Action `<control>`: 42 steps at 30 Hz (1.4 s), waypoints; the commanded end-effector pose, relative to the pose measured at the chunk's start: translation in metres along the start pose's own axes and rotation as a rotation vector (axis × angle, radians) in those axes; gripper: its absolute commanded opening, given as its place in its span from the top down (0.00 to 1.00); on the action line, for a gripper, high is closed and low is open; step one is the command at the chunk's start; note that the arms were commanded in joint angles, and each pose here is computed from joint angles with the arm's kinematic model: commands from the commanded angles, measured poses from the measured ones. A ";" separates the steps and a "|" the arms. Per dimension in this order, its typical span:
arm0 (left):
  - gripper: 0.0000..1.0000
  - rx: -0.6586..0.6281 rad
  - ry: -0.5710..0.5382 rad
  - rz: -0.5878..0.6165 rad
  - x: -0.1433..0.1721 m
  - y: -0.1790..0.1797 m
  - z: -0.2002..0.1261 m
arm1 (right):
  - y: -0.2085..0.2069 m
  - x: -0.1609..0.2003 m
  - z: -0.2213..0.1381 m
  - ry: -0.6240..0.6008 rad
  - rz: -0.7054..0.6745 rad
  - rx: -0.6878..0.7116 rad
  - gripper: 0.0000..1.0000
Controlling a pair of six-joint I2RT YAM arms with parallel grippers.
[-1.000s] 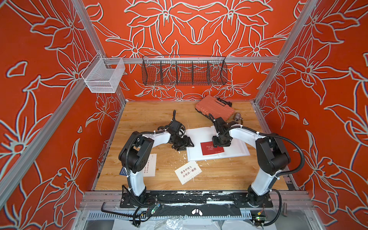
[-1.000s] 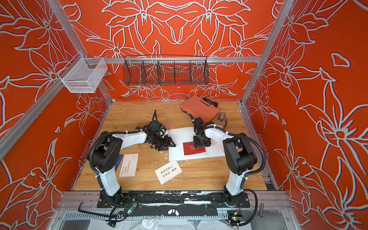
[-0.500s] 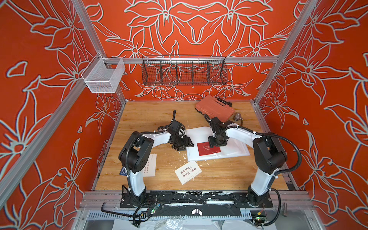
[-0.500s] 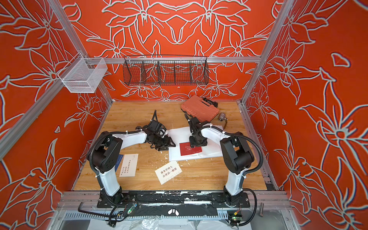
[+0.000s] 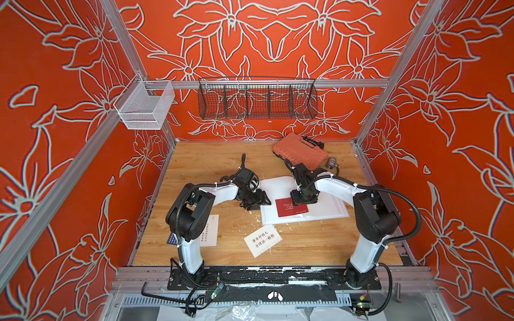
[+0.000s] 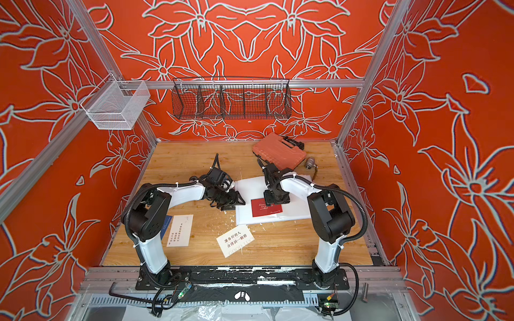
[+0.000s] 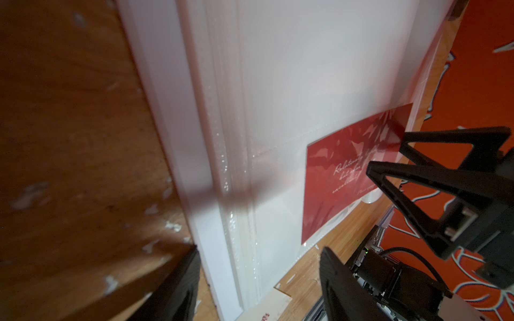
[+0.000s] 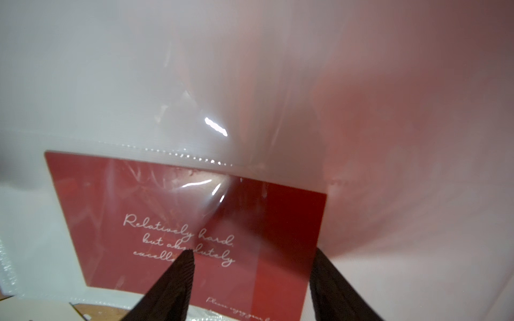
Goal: Place the photos into the photo albums
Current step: Insert the photo into the photo album.
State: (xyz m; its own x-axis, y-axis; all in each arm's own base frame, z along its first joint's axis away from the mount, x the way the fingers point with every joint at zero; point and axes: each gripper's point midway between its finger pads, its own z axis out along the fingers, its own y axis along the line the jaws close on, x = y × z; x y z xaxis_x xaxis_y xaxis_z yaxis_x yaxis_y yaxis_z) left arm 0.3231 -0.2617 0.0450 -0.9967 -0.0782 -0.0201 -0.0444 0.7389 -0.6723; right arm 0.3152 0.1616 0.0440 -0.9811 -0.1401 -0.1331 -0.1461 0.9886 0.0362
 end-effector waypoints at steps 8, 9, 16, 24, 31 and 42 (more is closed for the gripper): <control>0.34 0.023 0.021 0.014 0.008 -0.010 0.001 | 0.023 0.002 -0.004 0.012 -0.036 -0.037 0.31; 0.34 0.023 0.021 0.013 0.007 -0.010 0.001 | 0.024 0.001 -0.005 0.011 -0.042 -0.038 0.31; 0.34 0.023 0.022 0.011 0.006 -0.010 0.002 | 0.038 0.004 0.000 0.037 -0.046 -0.088 0.31; 0.34 0.020 0.024 0.005 0.005 -0.010 0.003 | 0.047 0.007 0.006 0.058 -0.053 -0.114 0.30; 0.34 0.007 0.021 0.002 0.005 -0.008 0.003 | 0.026 0.005 -0.003 0.023 -0.060 -0.002 0.31; 0.33 -0.011 0.004 0.010 0.004 -0.007 0.000 | -0.012 -0.002 -0.019 -0.024 -0.050 0.088 0.30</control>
State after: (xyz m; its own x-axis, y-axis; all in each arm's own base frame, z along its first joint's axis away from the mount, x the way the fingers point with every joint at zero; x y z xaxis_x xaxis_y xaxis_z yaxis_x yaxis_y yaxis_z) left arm 0.3207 -0.2649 0.0449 -0.9971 -0.0748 -0.0170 -0.0442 0.7409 -0.6702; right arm 0.3121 0.1660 0.0544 -0.9708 -0.1934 -0.1418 -0.1939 0.9810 -0.0104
